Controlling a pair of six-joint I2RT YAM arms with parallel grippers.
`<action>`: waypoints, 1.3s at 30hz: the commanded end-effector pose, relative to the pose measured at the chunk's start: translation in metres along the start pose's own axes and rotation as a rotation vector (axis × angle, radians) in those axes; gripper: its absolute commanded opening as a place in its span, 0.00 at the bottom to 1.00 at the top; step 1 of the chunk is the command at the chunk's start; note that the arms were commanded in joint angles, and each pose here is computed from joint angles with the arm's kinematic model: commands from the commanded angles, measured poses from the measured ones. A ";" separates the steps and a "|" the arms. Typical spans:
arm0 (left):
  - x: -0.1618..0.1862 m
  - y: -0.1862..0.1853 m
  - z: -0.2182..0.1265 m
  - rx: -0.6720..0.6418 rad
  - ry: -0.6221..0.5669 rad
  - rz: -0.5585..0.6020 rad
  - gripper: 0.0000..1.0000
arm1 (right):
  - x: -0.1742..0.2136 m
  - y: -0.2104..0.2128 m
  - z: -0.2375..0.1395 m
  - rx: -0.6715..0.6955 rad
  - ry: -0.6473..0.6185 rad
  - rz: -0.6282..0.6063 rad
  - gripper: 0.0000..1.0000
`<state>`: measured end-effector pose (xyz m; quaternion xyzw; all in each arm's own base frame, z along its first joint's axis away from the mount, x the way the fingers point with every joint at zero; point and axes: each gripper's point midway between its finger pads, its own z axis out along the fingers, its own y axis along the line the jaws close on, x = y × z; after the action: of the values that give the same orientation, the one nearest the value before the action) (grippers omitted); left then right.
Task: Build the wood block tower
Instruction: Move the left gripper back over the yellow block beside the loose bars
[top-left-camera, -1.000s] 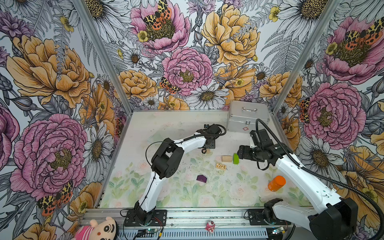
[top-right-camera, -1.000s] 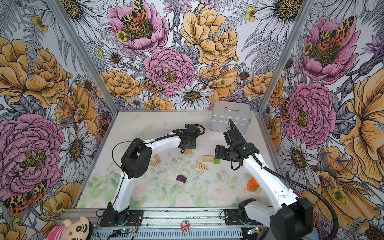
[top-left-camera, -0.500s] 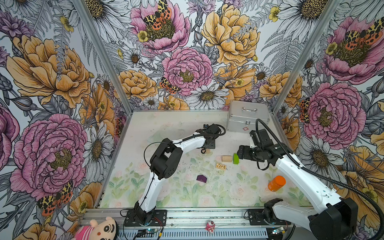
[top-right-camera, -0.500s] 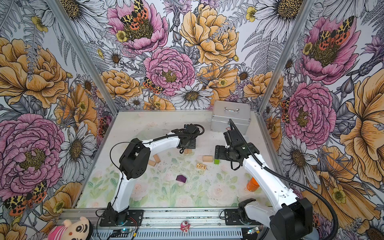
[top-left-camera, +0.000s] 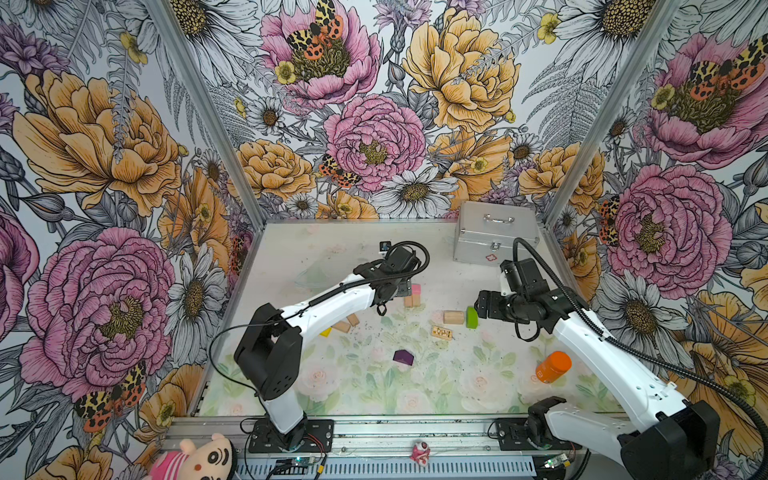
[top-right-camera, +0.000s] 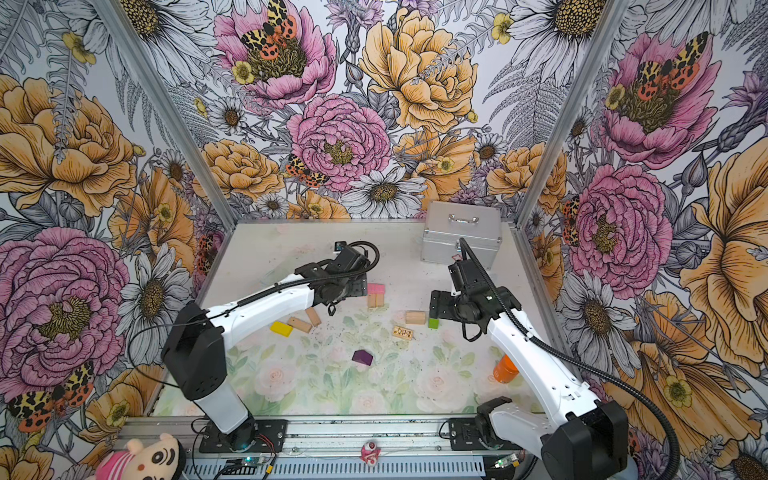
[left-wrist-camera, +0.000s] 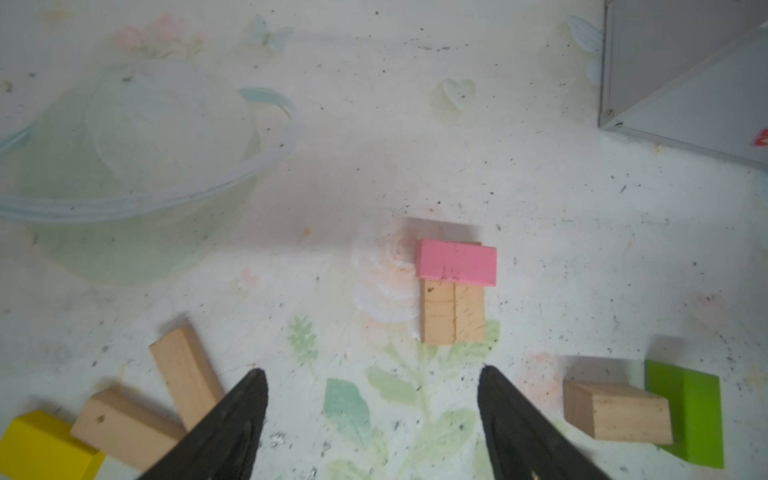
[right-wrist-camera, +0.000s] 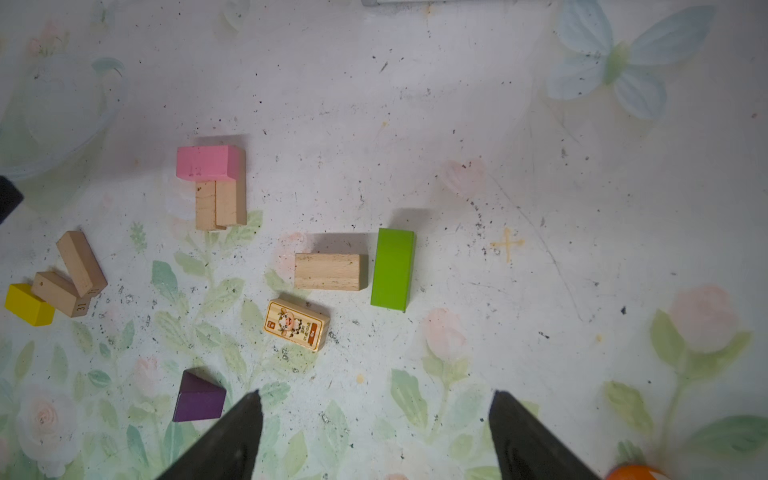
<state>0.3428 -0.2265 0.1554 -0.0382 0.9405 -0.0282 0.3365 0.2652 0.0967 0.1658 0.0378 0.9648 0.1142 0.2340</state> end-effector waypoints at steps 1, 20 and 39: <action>0.029 0.048 -0.011 -0.119 -0.004 -0.041 0.83 | -0.001 0.005 -0.006 -0.036 -0.014 -0.013 0.88; 0.101 0.196 -0.007 -0.328 0.027 -0.330 0.87 | 0.006 0.022 -0.019 -0.121 -0.032 -0.037 0.88; 0.076 0.220 0.039 -0.232 0.017 -0.464 0.83 | 0.002 0.022 -0.004 -0.097 0.003 -0.035 0.88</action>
<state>0.2824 -0.0080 0.0627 -0.2990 0.9056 0.0375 0.2983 0.2580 0.1134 0.1675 0.0175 0.9624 0.1529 0.2238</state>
